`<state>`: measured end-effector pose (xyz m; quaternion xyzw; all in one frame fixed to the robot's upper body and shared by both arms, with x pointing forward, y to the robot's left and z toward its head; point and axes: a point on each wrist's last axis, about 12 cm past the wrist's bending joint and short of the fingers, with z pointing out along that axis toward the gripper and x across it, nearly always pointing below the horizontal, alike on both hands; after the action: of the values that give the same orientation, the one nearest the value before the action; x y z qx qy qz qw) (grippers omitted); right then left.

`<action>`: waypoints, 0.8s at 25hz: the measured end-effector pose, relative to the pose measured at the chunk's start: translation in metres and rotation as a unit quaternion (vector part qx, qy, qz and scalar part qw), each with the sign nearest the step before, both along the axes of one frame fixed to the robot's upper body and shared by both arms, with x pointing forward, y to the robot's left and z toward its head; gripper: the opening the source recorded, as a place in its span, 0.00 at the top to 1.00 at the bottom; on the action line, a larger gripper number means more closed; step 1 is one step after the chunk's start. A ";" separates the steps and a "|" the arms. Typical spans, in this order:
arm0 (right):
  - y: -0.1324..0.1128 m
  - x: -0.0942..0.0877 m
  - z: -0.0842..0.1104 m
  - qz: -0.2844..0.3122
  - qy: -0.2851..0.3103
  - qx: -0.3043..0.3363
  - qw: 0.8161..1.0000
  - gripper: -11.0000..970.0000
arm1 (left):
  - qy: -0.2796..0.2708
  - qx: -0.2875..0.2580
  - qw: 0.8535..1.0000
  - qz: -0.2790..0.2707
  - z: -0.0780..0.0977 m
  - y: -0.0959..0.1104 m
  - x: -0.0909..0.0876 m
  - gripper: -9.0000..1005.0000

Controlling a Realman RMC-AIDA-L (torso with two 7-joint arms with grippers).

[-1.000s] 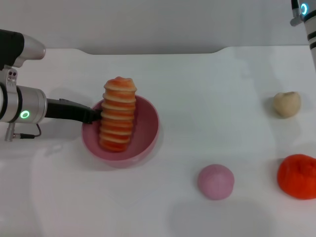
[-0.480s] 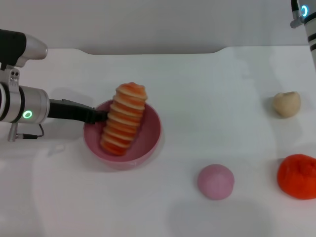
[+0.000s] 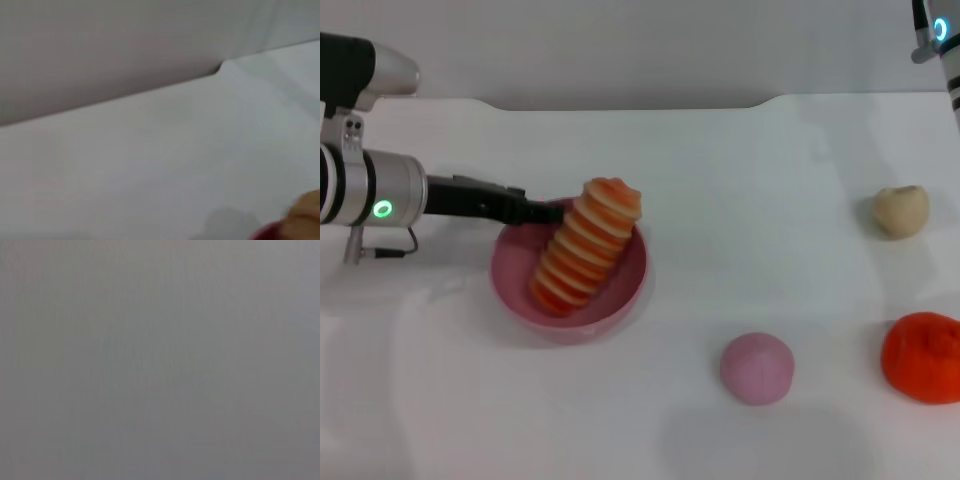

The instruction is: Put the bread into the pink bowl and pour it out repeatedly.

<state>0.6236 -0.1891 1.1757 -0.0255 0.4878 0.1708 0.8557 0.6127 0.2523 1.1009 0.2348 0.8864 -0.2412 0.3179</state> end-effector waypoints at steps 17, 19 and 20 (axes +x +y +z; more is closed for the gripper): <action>-0.004 -0.002 -0.004 -0.005 0.005 -0.001 1.000 0.38 | -0.220 -0.105 0.968 0.065 0.076 0.035 0.007 0.31; -0.005 -0.002 -0.005 -0.007 0.007 -0.002 1.000 0.38 | -0.247 -0.126 0.958 0.072 0.072 0.040 0.004 0.31; -0.005 -0.002 -0.006 -0.007 0.008 -0.002 1.000 0.38 | -0.300 -0.179 0.933 0.088 0.066 0.046 -0.001 0.31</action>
<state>0.6217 -0.1944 1.1700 -0.0225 0.4949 0.1635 0.8531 0.6114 0.2980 1.1674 0.1570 0.7087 -0.2853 0.6258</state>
